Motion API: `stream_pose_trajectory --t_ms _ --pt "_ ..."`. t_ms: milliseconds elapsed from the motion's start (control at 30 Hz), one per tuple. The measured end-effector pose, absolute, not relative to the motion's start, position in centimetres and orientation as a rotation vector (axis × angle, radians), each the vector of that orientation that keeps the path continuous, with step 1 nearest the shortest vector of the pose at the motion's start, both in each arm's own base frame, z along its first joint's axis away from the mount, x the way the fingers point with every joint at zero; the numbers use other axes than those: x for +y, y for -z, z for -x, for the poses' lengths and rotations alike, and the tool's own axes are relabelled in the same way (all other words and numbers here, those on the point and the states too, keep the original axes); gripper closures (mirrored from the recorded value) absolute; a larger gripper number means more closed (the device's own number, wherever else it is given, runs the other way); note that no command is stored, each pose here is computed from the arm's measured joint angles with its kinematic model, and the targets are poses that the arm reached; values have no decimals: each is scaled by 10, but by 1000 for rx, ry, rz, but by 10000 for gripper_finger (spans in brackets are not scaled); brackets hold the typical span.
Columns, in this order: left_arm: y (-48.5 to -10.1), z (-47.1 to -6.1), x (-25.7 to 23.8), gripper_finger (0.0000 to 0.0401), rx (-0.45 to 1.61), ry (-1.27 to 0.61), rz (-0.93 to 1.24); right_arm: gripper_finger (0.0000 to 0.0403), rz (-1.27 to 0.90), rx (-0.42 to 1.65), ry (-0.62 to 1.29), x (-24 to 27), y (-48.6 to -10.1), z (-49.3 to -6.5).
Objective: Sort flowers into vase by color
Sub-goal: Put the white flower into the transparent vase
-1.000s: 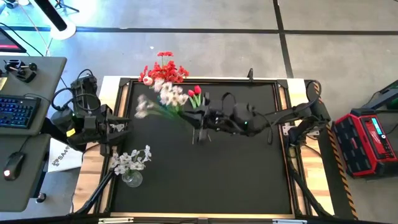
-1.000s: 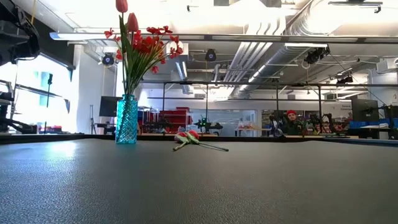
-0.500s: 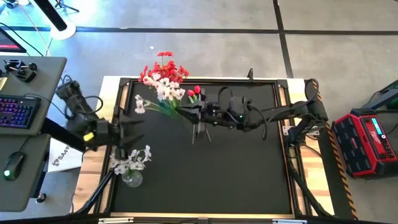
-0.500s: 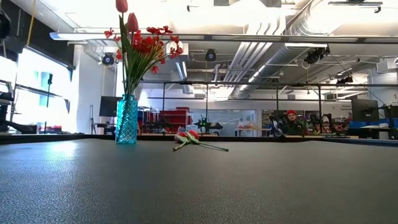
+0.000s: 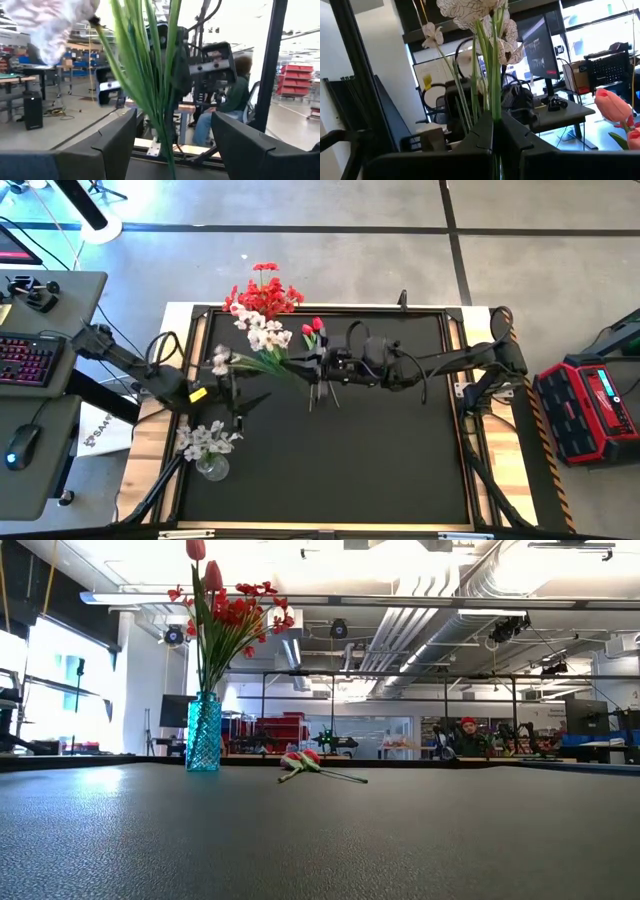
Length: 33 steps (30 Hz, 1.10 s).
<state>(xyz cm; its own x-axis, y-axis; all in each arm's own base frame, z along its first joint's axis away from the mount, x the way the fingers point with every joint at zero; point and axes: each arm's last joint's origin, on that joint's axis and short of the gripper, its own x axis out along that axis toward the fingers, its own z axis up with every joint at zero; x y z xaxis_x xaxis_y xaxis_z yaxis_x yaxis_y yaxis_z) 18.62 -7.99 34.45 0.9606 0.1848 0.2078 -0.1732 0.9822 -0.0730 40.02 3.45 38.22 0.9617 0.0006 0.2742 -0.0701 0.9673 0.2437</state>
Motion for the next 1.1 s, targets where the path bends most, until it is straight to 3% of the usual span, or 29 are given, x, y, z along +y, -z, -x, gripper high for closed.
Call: stream_pose_trajectory --t_ms 267,433,567,833,967,1100 --pt "-351 -211 -70 165 -160 -118 98 403 -246 -266 -80 38 -382 -400" --pt "-349 -222 -66 195 -148 -128 141 403 -245 -264 -89 42 -382 -400" --pt "-349 -222 -63 245 -150 -139 159 403 -241 -230 -98 47 -379 -400" --pt "-346 -222 -64 389 -111 -96 85 401 -279 -143 -101 54 -371 -400" --pt "-346 -218 -66 393 -89 -100 56 375 -326 -141 -89 54 -371 -401" --pt "-348 -205 -66 398 -53 -145 20 322 -363 -149 -50 55 -372 -399"
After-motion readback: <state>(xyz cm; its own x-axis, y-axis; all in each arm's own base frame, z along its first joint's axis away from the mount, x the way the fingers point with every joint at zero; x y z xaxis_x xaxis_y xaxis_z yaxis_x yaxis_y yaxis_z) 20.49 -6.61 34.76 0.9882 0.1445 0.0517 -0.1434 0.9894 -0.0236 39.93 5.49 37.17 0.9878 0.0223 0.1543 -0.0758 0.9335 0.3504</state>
